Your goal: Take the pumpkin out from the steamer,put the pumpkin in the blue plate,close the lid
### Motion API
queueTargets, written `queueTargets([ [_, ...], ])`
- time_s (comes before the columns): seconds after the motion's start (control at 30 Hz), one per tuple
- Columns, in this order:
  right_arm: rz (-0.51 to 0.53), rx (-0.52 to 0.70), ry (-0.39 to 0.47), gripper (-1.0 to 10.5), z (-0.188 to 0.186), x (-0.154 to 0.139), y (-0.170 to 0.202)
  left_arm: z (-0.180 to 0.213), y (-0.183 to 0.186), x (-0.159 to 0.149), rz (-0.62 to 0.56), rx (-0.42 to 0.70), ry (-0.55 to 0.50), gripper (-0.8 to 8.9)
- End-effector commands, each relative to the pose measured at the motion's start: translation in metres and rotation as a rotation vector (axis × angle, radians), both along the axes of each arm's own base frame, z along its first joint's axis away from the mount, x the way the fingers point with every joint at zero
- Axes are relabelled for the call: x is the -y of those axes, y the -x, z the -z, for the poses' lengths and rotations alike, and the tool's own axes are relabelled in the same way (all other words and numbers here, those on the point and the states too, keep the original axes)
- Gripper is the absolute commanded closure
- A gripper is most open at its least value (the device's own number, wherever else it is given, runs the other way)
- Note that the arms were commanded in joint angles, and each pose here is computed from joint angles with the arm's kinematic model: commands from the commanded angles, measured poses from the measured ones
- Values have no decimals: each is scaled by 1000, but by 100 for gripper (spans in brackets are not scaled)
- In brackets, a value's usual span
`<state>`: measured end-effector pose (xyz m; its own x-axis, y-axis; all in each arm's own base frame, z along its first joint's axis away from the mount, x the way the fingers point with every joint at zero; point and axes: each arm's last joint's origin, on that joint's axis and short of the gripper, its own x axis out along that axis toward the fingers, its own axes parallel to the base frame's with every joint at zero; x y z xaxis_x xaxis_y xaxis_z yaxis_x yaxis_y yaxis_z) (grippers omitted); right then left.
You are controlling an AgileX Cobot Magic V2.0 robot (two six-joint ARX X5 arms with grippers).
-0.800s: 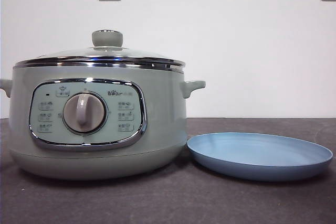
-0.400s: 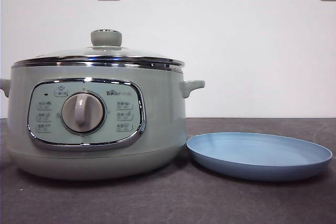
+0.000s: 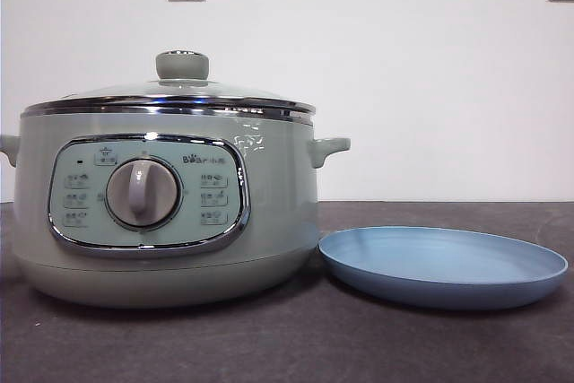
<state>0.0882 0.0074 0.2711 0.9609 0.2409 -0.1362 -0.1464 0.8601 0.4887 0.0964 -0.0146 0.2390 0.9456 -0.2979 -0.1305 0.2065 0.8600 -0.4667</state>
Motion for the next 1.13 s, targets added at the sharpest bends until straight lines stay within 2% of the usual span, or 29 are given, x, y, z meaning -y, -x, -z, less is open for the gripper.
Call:
queueTargets([
  [0.03, -17, 29, 99, 962, -19, 0, -4, -17, -6, 1, 22, 31, -101, 822],
  [0.3, -62, -33, 286, 962, -63, 0, -27, -70, -30, 4, 109, 37, -264, 821],
  [0.53, -233, -74, 382, 931, -90, -4, -51, -105, -53, 8, 202, -17, -322, 813],
  [0.6, -239, -88, 391, 823, -95, -4, -58, -111, -58, 10, 244, -28, -310, 808],
  [0.67, -242, -105, 389, 688, -98, -4, -63, -115, -62, 12, 280, -35, -301, 730],
  [0.73, -245, -122, 387, 559, -98, -5, -68, -117, -67, 14, 292, -42, -299, 530],
  [0.8, -247, -137, 382, 501, -97, -5, -71, -116, -70, 16, 305, -51, -297, 401],
  [1.13, -301, -159, 377, 502, -94, -13, -71, -109, -100, 52, 469, -140, -305, 401],
])
